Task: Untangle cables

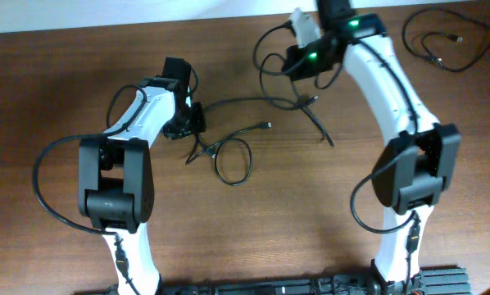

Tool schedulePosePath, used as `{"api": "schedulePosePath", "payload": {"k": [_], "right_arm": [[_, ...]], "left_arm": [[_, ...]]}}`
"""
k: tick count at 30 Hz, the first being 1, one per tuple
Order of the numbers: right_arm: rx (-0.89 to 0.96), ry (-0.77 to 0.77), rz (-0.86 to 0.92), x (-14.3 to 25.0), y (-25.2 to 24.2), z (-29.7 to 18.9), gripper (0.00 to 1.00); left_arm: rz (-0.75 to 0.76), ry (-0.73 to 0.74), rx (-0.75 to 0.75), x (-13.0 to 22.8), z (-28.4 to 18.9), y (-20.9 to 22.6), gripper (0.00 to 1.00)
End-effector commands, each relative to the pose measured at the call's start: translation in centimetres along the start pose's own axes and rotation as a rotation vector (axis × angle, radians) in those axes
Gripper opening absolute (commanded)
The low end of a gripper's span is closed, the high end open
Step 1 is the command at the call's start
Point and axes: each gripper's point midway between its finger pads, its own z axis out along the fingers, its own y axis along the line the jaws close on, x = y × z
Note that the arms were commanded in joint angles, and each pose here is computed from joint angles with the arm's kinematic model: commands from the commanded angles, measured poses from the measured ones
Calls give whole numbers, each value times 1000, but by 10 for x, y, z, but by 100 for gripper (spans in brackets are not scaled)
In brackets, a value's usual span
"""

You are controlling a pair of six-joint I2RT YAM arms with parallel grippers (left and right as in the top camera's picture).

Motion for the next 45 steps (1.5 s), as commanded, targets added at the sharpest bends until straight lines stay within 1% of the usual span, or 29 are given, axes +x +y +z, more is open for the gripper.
{"api": "schedulePosePath", "payload": {"k": [1,2,5,6,8,9,11,12,13,14,17,21,22,23,25,26,27,28,29,31,32,35,37,38,39,40,42,44,45], "right_arm": [[61,55,-78,8,14,44,6],[68,68,-89,11,17,56,9],[43,115,-6,25,38,103,24],[35,114,-24,26,45,113,32],[22,81,-58,19,56,123,54],[21,48,-72,11,57,127,62],[115,13,-79,4,39,133,67],[181,13,-100,4,26,134,74],[185,21,-155,5,24,136,75],[188,45,-247,10,20,144,80],[248,79,-303,16,-1,152,87],[275,96,-279,19,-31,153,90],[277,96,-272,19,-35,151,89],[276,104,-263,21,-38,150,82],[276,151,-250,34,-42,152,58],[274,184,-244,43,-44,156,51],[272,223,-242,54,-48,163,41],[270,262,-233,66,-53,171,21],[268,304,-221,79,-57,176,4],[277,329,-162,86,-63,171,4],[286,312,-127,80,-66,162,4],[321,229,-5,49,-86,109,4],[388,139,91,23,-118,29,4],[428,114,126,20,-132,4,4],[504,79,174,19,-154,-37,4],[556,55,207,21,-169,-65,4],[718,2,324,40,-212,-151,4],[792,-21,415,63,-237,-200,4],[829,-46,517,82,-254,-230,4]], "left_arm": [[-6,89,-50,24,30,14,44],[-6,89,-51,24,30,14,45],[-6,89,-51,24,30,14,56],[-6,89,-50,24,30,14,58],[-6,89,-50,24,30,14,60],[-6,89,-51,24,30,14,62],[-6,89,-51,24,30,14,63],[-6,89,-50,24,30,14,65],[-6,89,-50,24,30,14,67],[-6,89,-50,24,30,14,70],[-6,89,-51,24,30,14,71],[-6,89,-51,24,30,14,72],[-5,89,-50,24,30,14,73],[-2,89,-50,24,30,13,73],[-2,90,-50,24,30,12,73],[-2,90,-50,24,30,12,73],[-2,90,-50,24,30,12,74],[-2,90,-50,24,30,12,74],[-1,90,-50,25,30,12,76],[-1,90,-50,25,30,12,82],[-1,90,-50,25,30,12,99],[-1,90,-50,25,30,12,99],[-1,90,-50,25,30,12,99],[-1,90,-50,25,30,12,99],[-1,90,-50,25,30,12,99],[-1,90,-50,25,30,12,99],[-1,89,-51,25,30,12,99],[-1,89,-51,25,30,12,99],[-1,89,-51,25,30,12,99]]}}
